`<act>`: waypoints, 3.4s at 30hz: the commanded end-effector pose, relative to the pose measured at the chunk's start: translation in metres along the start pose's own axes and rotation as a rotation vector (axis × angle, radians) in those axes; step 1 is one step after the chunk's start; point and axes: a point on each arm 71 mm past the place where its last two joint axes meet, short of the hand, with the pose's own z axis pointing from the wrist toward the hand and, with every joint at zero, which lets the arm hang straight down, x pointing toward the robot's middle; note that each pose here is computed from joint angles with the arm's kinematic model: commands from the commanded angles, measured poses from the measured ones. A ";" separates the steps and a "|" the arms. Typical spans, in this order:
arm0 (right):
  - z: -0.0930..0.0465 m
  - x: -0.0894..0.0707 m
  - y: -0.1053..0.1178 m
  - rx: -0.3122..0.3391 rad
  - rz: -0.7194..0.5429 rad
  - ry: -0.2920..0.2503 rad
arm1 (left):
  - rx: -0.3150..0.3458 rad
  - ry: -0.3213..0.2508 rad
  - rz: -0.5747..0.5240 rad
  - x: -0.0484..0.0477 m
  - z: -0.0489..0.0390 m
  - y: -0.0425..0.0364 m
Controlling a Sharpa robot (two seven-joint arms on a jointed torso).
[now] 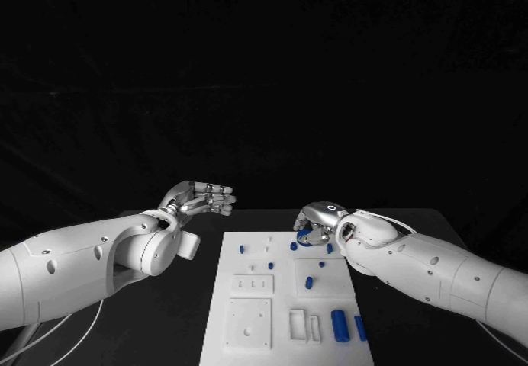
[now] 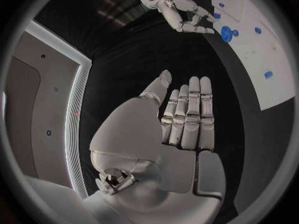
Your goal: Assemble the parts on the task board
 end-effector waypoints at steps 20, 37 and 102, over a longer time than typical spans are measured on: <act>0.006 0.001 0.007 0.034 -0.197 0.026 | 0.050 0.050 -0.006 0.0130 -0.0081 -0.0197; 0.009 0.004 0.008 0.035 -0.222 0.042 | 0.051 0.057 -0.008 0.0151 -0.0082 -0.0221; 0.014 -0.013 0.044 -0.006 -0.220 -0.199 | 0.025 0.041 -0.002 0.0087 -0.0046 -0.0188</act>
